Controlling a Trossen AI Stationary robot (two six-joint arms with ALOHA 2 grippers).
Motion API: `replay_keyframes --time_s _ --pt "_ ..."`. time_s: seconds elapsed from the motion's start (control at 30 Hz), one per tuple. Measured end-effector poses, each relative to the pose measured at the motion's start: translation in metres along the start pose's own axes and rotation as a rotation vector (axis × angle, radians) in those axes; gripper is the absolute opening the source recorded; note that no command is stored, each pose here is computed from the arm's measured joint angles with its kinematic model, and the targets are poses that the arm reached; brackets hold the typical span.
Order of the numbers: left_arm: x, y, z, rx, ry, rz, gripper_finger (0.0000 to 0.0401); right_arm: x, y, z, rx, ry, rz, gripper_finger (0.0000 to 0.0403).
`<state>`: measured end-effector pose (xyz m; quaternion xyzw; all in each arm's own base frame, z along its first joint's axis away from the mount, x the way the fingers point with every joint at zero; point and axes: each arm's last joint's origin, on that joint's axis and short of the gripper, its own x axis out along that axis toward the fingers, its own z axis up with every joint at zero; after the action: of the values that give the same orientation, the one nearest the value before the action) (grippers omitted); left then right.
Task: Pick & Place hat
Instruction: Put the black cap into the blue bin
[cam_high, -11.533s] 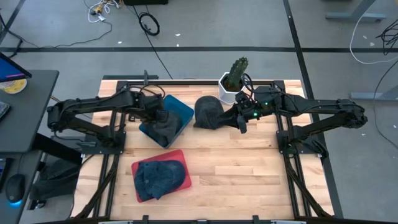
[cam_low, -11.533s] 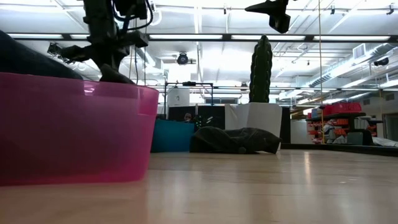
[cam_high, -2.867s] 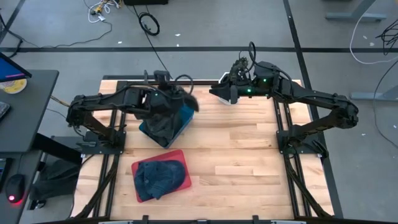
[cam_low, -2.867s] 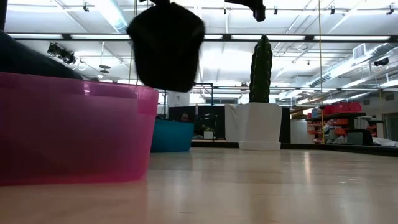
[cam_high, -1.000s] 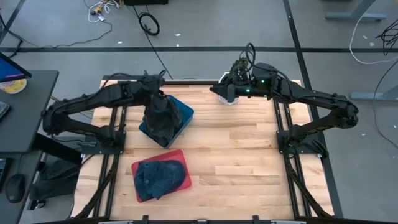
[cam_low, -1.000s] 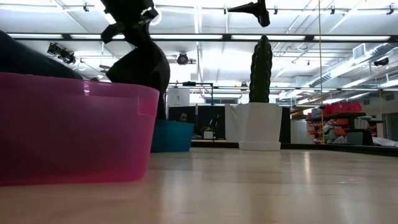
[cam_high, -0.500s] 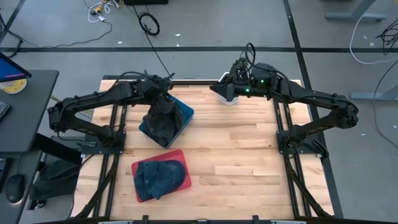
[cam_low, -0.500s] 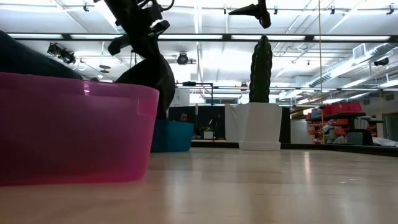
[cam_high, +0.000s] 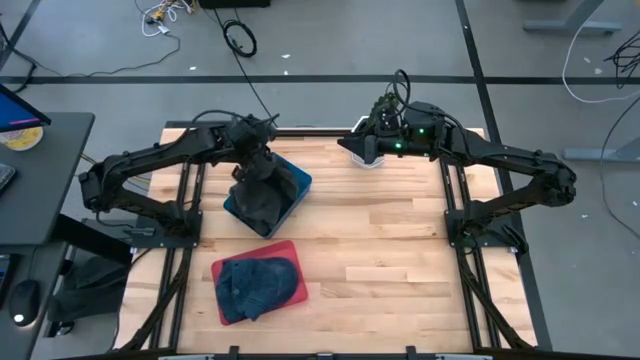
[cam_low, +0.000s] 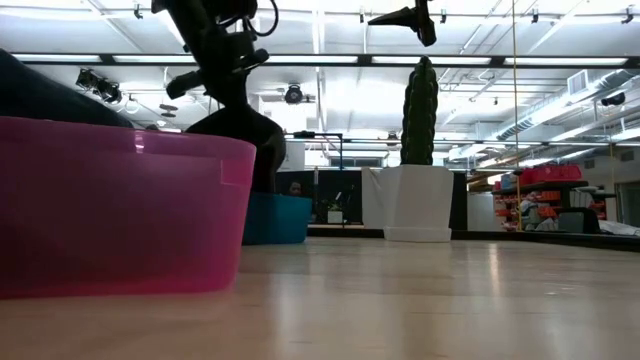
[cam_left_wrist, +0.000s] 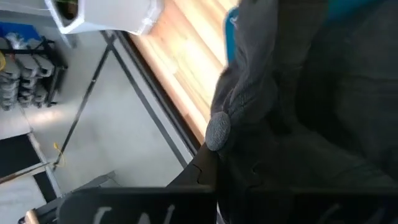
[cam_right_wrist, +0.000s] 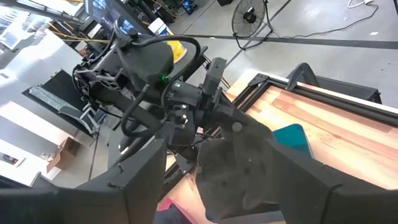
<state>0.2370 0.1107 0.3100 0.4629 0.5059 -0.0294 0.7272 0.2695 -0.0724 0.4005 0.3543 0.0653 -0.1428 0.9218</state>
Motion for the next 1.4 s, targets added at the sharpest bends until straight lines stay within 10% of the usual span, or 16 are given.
replay_keyframes --time_s 0.7,0.97,1.4 --pt "0.005 -0.02 0.013 0.101 0.013 -0.115 0.0003 0.0 0.0 0.0 -0.019 0.005 -0.004 0.0267" --pt "0.036 -0.07 0.014 0.228 0.15 -0.173 0.0003 0.0 0.0 -0.001 -0.024 0.006 -0.004 0.0267" --pt "-0.003 -0.091 0.021 0.219 0.099 -0.172 0.0005 0.0 -0.001 -0.001 -0.031 0.011 -0.009 0.0267"
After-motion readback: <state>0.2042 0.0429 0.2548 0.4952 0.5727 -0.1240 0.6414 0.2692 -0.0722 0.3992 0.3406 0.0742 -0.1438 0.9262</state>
